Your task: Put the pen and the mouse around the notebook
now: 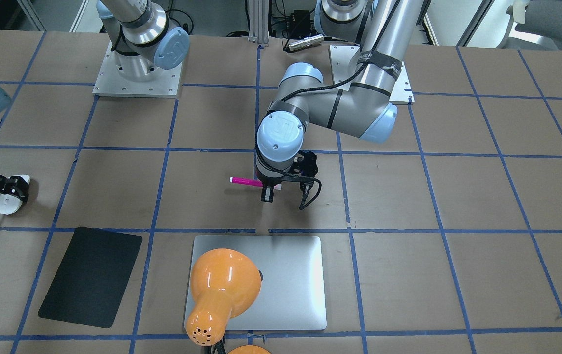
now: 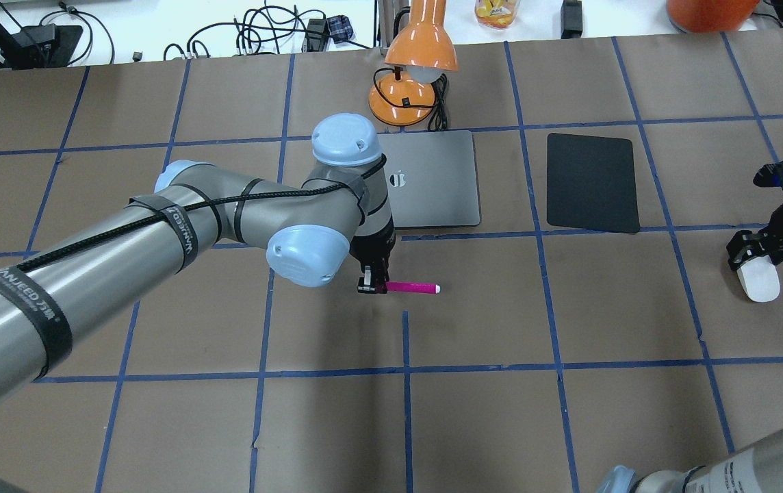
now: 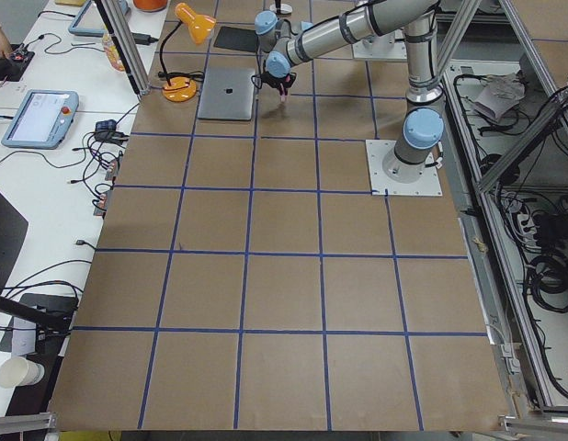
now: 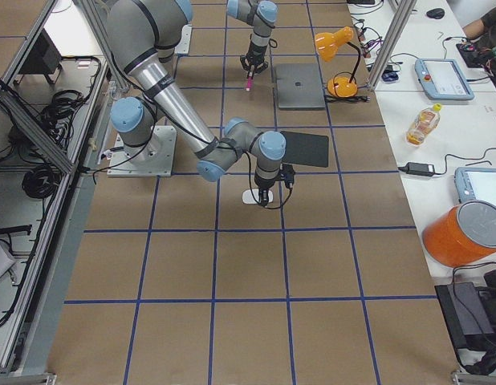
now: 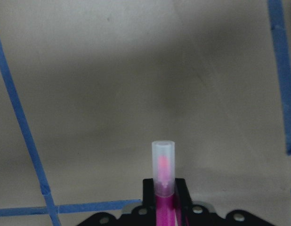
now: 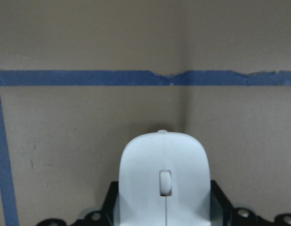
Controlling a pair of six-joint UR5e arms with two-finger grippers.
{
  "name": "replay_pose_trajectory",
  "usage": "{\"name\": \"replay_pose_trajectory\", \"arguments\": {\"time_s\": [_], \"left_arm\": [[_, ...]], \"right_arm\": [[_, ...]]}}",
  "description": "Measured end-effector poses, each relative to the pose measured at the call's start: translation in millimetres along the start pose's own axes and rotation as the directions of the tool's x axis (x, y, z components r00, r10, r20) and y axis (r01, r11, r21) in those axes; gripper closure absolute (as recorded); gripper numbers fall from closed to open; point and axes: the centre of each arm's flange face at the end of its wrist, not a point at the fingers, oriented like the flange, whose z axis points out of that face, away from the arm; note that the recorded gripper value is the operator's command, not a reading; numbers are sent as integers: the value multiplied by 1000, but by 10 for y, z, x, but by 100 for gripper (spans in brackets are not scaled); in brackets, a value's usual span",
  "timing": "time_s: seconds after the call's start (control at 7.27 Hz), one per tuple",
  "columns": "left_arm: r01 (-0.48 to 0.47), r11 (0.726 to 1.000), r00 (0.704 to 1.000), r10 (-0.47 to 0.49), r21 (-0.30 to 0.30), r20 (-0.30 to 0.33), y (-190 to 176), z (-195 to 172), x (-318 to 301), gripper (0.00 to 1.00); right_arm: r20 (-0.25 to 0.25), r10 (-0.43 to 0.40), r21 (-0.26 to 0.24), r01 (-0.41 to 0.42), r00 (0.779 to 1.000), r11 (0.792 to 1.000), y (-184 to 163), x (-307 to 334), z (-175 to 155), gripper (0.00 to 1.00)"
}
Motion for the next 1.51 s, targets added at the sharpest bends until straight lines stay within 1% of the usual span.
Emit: {"name": "replay_pose_trajectory", "arguments": {"time_s": [0.14,0.28,0.41,0.55,0.69,0.83,0.96,1.1,1.24,1.38,1.51], "left_arm": [[18,1000,1000,-18,9,14,17,108,32,0],[25,999,1000,-26,22,12,14,138,54,0],[18,999,1000,-18,27,-7,-9,68,74,0],[-27,999,999,28,26,-28,-61,-67,74,0],[-138,990,990,139,32,-19,-191,-211,52,0],[-292,956,957,291,33,11,-410,-381,24,0],[-451,892,893,450,25,25,-687,-627,-13,0],[-583,812,813,582,20,17,-960,-914,-83,0],[-699,715,715,699,24,7,-1173,-1196,-202,0],[-810,584,585,811,41,5,-1325,-1479,-352,0],[-895,442,444,896,69,16,-1421,-1740,-467,0]], "right_arm": [[-4,1,7,-1,1000,1000,-8,1,-40,50],[-10,11,19,-10,1000,1000,-32,9,-110,50],[-18,22,33,-21,1000,999,-97,-4,-199,50],[-31,23,49,-21,999,999,-204,-79,-298,49],[-42,28,69,-25,999,997,-341,-237,-399,49],[-50,40,91,-36,998,995,-500,-463,-496,49],[-52,60,116,-54,997,992,-681,-733,-587,49],[-48,78,138,-70,996,988,-867,-984,-648,49],[-41,88,154,-81,995,985,-1066,-1180,-661,48],[-30,94,169,-87,995,982,-1307,-1375,-647,48],[-17,97,179,-93,995,980,-1553,-1571,-619,48]]}}
